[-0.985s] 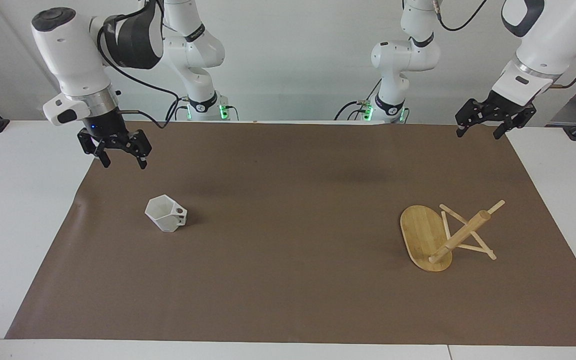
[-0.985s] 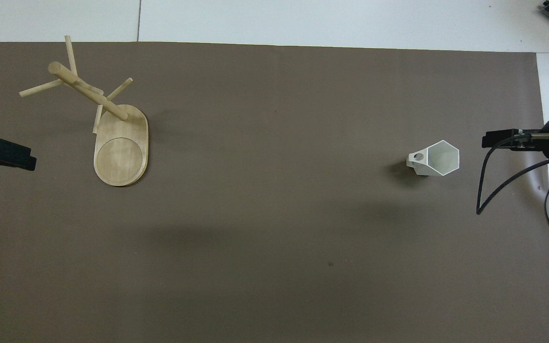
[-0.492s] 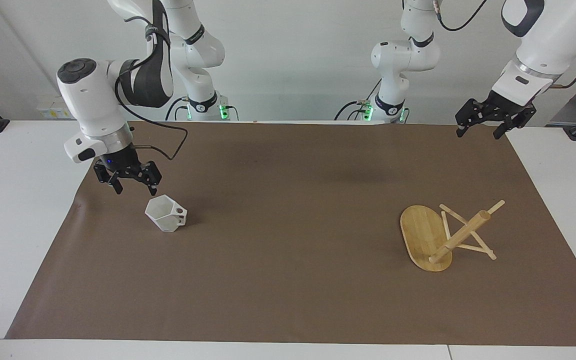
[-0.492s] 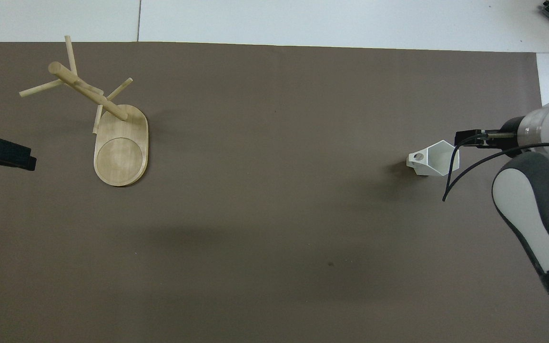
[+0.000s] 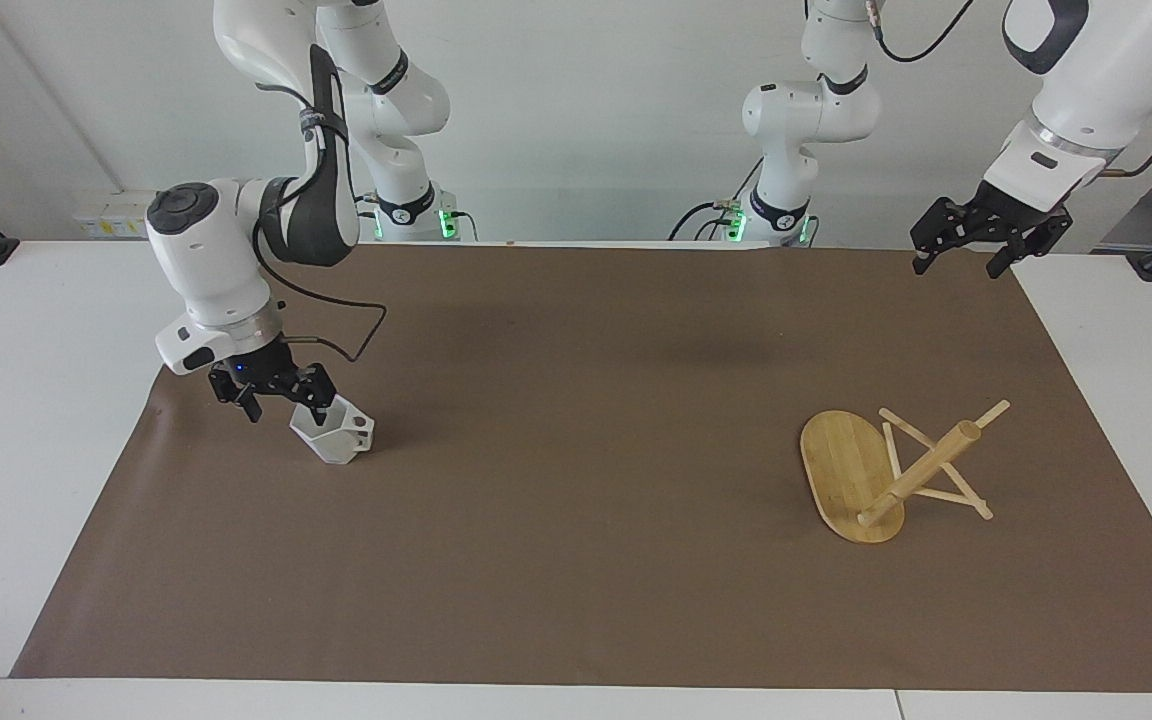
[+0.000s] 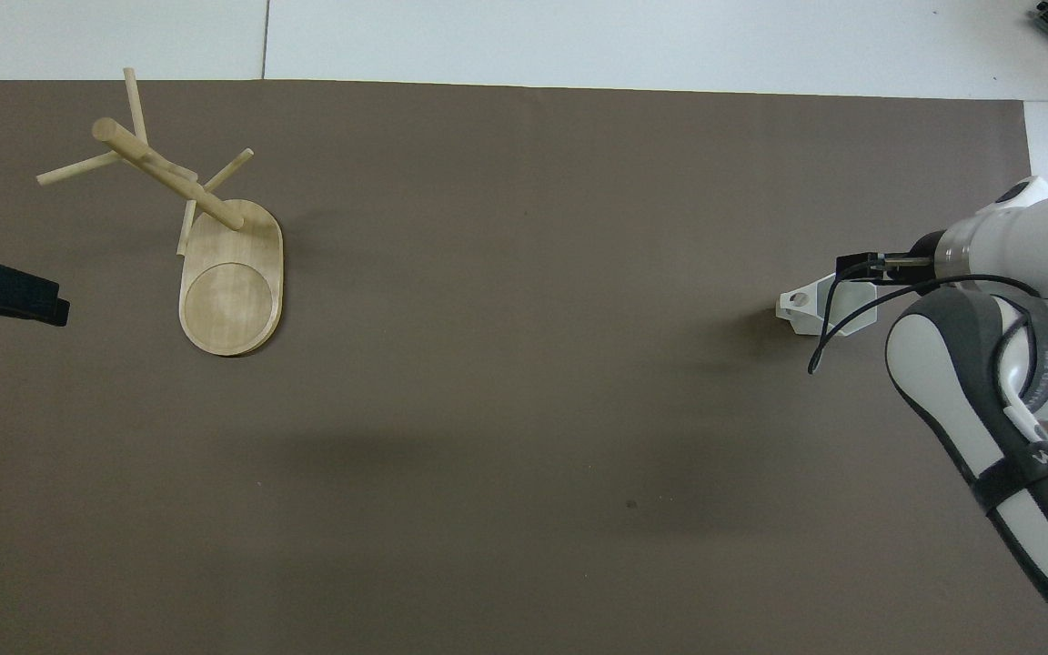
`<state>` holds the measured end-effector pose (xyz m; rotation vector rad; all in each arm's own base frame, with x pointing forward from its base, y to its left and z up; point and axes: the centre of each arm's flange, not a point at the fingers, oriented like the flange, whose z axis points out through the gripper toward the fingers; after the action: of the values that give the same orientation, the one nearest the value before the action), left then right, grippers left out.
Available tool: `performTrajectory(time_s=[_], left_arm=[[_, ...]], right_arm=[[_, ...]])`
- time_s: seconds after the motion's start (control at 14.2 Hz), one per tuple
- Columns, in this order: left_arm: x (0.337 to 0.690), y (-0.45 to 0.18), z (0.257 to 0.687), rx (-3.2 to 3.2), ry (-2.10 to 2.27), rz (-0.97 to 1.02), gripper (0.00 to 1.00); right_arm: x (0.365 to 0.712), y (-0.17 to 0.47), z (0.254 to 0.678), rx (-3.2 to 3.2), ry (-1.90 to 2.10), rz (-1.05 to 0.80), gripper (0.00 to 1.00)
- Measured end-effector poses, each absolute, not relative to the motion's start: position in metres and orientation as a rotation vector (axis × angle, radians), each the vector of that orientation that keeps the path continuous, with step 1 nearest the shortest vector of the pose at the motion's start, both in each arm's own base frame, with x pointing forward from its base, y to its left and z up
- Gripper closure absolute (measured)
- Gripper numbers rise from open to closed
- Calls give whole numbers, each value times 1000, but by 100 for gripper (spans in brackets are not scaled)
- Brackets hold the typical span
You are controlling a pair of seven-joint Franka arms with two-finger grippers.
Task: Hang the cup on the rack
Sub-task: 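Move the right gripper toward the white hexagonal cup, then close the right gripper on the white cup's rim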
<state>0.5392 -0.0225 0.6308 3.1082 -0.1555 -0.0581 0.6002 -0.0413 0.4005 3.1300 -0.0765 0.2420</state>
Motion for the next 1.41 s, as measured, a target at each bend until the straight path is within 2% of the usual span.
performTrajectory(time_s=[0.42,0.98,1.27,1.41], left_arm=[[539,-23,631,3108,-156,-58,0],[539,-23,631,3108,-156,-59,0],[539,-23,631,3108,-156,-59,0],[539,-23,631,3108,-156,-59,0]], right_arm=[[605,-42,383,3125,-9,249,0],[605,-41,380,3124,-8,260,10],[605,-40,380,3124,-6,263,16],[604,-39,379,3124,-3,260,27]])
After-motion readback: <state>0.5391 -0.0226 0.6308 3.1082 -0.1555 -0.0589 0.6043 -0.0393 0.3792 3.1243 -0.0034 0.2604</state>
